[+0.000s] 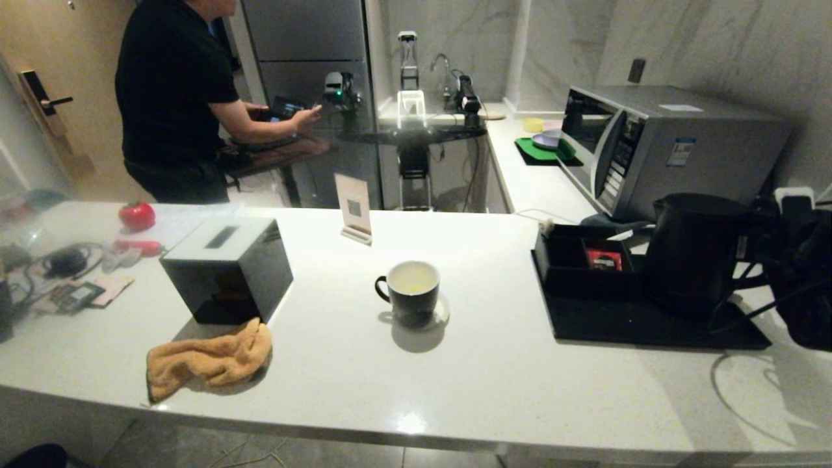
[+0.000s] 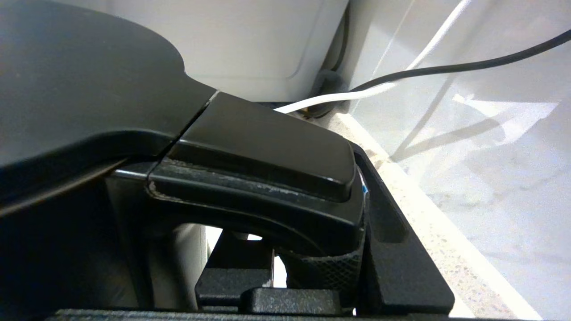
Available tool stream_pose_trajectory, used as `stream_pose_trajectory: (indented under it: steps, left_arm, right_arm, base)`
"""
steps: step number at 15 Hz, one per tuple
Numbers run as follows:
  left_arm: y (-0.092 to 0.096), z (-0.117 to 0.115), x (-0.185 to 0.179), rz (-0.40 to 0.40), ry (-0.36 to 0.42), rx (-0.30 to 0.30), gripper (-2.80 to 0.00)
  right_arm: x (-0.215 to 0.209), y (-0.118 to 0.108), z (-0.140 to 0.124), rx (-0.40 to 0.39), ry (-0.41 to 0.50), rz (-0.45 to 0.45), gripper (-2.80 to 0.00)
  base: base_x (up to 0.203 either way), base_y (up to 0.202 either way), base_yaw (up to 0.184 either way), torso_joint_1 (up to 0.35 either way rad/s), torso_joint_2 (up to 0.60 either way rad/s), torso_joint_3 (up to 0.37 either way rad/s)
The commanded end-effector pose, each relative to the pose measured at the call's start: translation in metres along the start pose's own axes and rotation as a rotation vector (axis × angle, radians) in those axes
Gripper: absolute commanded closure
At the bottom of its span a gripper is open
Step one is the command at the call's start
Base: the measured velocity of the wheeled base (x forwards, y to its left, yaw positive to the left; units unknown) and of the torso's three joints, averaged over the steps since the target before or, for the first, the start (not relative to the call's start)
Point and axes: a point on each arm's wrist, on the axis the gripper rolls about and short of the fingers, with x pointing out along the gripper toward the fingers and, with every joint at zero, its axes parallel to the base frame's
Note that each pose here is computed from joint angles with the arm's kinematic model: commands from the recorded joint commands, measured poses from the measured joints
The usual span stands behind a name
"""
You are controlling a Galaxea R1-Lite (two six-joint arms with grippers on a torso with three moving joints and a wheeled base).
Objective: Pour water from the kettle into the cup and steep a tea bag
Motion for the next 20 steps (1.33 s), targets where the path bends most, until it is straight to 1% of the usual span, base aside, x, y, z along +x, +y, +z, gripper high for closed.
stream_pose_trajectory:
  steps: [1,3,6,7,12,14,16,20]
  left_arm:
    - [0.0,0.0,0.0,0.0,0.0,0.0,0.0]
    - [0.0,0.0,0.0,0.0,0.0,0.0,0.0]
    - [0.0,0.0,0.0,0.0,0.0,0.0,0.0]
    - [0.0,0.0,0.0,0.001,0.0,0.0,0.0]
    - [0.0,0.0,0.0,0.0,0.0,0.0,0.0]
    - [0.0,0.0,0.0,0.0,0.0,0.001,0.0]
    - [0.0,0.0,0.0,0.0,-0.001,0.0,0.0]
    - [0.0,0.0,0.0,0.0,0.0,0.0,0.0]
  right_arm:
    - [-0.002,0.001,0.004,0.001,-0.011,0.001,0.0]
    - [-0.004,0.002,0.007,0.004,-0.024,0.004,0.0]
    - [-0.012,0.004,0.002,0.004,-0.026,0.011,0.0]
    - [-0.016,0.005,-0.001,0.003,-0.022,0.014,-2.8]
    - [-0.031,0.004,-0.012,-0.007,0.014,0.022,-2.8]
    - [-0.036,0.003,-0.015,-0.006,0.012,0.02,-2.8]
    - [-0.042,0.002,-0.017,-0.005,0.008,0.018,-2.8]
    - [-0.056,-0.005,-0.017,-0.012,0.034,0.019,-2.8]
  base:
    - [0.0,0.0,0.0,0.0,0.0,0.0]
    - [0.0,0.0,0.0,0.0,0.0,0.0]
    - [0.0,0.0,0.0,0.0,0.0,0.0]
    - [0.0,0.0,0.0,0.0,0.0,0.0]
    - [0.0,0.0,0.0,0.0,0.0,0.0]
    - [0.0,0.0,0.0,0.0,0.0,0.0]
    - [0.0,0.0,0.0,0.0,0.0,0.0]
    - [0.0,0.0,0.0,0.0,0.0,0.0]
